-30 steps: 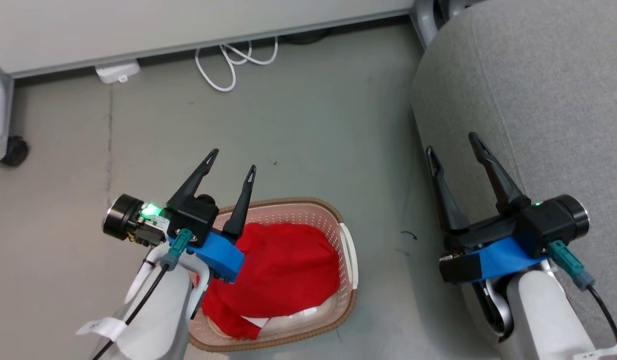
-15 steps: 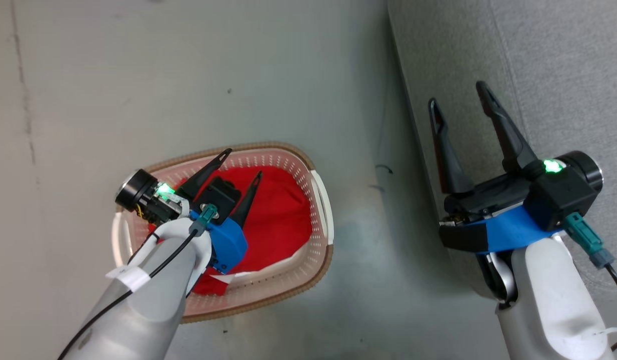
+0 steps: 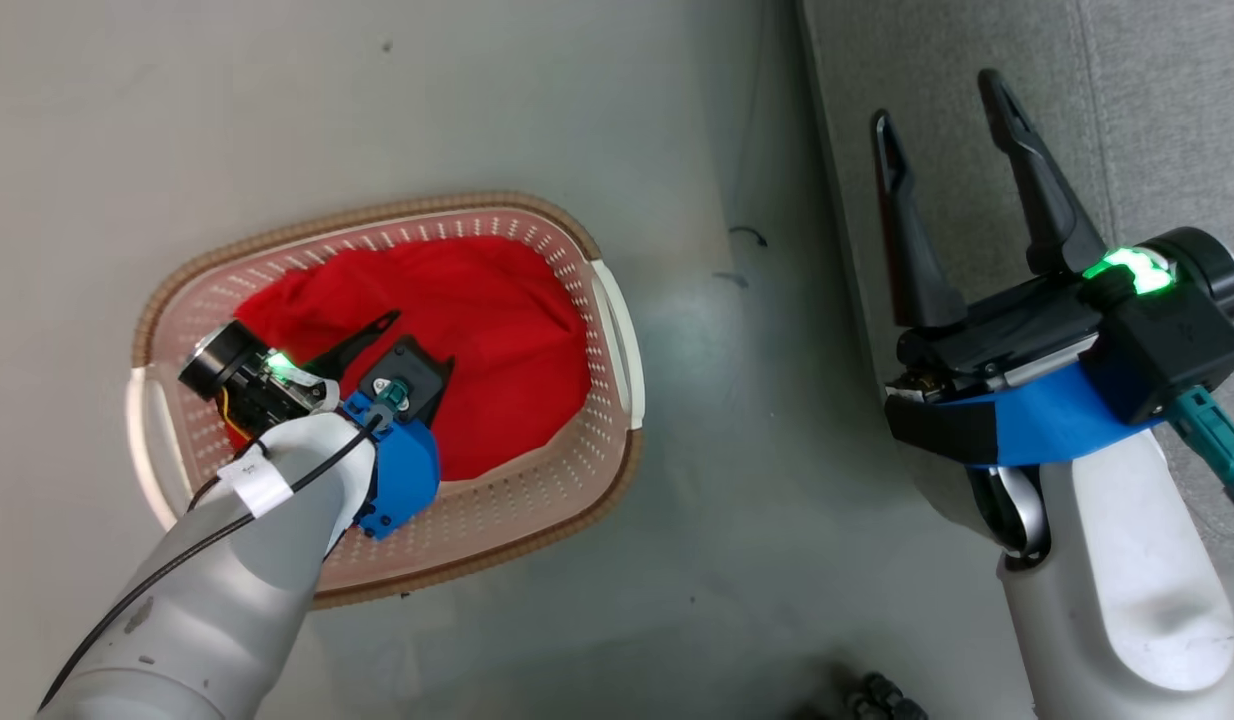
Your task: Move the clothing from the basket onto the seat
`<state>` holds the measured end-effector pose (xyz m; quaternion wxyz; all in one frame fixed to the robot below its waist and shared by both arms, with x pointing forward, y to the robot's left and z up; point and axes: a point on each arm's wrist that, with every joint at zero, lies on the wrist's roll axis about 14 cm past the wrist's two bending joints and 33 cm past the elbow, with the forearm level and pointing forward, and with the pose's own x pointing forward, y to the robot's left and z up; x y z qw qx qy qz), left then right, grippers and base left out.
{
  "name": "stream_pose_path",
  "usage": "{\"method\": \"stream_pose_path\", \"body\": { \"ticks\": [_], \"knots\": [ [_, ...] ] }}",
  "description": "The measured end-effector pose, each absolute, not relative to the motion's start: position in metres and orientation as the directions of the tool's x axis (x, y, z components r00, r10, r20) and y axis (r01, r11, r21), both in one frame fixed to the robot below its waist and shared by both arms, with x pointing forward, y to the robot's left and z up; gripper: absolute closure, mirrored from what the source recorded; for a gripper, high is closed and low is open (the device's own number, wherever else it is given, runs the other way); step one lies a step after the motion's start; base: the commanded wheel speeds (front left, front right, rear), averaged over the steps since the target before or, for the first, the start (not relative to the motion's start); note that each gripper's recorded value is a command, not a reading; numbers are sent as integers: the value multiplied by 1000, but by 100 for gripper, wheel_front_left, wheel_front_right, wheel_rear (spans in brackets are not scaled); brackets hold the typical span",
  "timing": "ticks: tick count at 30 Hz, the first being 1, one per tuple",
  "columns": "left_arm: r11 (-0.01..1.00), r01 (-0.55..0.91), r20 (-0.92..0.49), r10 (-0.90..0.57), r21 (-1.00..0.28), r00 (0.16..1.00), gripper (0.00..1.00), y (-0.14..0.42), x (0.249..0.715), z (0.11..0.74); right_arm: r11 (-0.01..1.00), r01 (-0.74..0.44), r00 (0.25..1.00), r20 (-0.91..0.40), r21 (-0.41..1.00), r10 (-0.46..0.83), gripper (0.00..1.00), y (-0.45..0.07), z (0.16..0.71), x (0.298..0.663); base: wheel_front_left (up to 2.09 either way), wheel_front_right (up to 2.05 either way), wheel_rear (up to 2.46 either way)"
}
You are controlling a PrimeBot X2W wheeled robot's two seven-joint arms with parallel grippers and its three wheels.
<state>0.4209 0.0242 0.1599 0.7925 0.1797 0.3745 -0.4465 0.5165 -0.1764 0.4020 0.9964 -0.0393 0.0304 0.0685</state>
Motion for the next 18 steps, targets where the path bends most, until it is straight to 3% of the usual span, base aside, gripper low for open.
{"method": "stream_pose_path", "body": {
  "ticks": [6,18],
  "knots": [
    [505,859,-827,-516,-85,222,0,35,406,125,989,-129,987,-107,-78,120,0,-183,380,518,0,0,0],
    [466,879,-910,-399,-100,108,0,59,402,76,988,-132,976,-181,-76,117,0,-185,335,519,0,0,0]
  ]
}}
